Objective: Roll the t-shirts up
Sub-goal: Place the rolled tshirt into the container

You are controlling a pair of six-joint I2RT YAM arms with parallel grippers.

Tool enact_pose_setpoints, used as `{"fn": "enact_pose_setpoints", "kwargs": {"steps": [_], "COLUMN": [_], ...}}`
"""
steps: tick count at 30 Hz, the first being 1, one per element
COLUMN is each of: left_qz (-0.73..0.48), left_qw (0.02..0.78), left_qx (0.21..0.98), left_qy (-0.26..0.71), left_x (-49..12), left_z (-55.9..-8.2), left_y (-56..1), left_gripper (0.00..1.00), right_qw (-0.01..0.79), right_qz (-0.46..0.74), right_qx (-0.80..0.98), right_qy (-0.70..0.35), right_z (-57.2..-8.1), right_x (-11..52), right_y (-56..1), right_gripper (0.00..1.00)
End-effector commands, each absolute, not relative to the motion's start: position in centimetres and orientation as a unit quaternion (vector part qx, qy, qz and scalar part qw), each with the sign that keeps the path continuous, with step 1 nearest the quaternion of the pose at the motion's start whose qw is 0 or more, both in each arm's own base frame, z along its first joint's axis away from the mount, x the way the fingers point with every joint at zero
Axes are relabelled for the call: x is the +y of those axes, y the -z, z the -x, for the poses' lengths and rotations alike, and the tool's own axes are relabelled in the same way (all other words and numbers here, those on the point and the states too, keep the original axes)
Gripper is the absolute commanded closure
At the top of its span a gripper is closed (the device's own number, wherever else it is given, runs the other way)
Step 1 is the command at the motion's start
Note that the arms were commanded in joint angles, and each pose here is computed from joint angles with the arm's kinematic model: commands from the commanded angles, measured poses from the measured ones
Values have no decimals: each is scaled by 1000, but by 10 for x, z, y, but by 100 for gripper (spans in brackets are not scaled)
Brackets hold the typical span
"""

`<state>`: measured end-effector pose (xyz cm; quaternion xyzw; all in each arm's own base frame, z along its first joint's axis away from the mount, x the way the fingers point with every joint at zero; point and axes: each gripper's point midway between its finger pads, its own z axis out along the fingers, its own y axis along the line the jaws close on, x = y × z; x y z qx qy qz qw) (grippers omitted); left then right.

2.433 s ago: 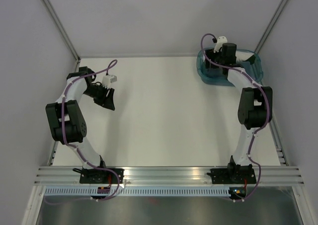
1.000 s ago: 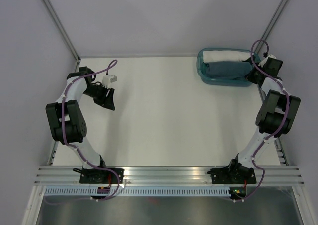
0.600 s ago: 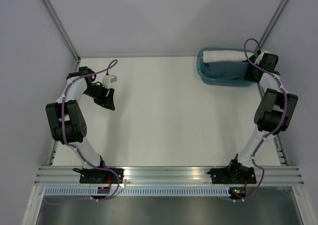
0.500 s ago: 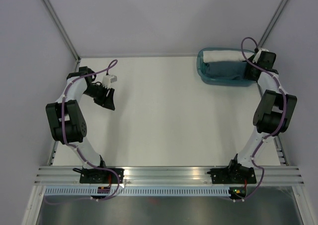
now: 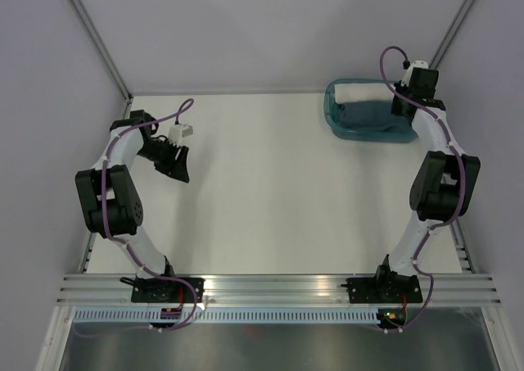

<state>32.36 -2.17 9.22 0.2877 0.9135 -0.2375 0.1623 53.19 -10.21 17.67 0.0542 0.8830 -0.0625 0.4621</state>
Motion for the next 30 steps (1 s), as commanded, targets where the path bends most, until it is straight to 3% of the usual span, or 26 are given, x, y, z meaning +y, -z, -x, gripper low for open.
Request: {"fn": "enact_pose_setpoints", "kwargs": {"steps": [1,10,19,27,30], "left_qz": [-298,-296,-293,-295,-296], "left_qw": [171,161,156,155,158], "left_qx": [908,908,909,909,908], "left_qy": [239,249,251,250,250], "left_x": [-20,-23,-22,-22,-22], "left_z": [-327,-323,-325,-325,-325], "left_y": [-97,-91,-87,-86,-87], "left_gripper": [43,43,43,44,43], "right_qw": [420,387,347,369,403], "right_qz": [-82,-98,-111,-111,-101], "right_qx": [903,916,931,922,908], "right_qy": [44,17,19,41,53], "right_z": [-531,-512,-539,-538,-540], "right_x": [-103,-91,-100,-111,-114], "right_y": [-146,-104,-69,-94,-127], "right_gripper": [100,100,100,100,90]}}
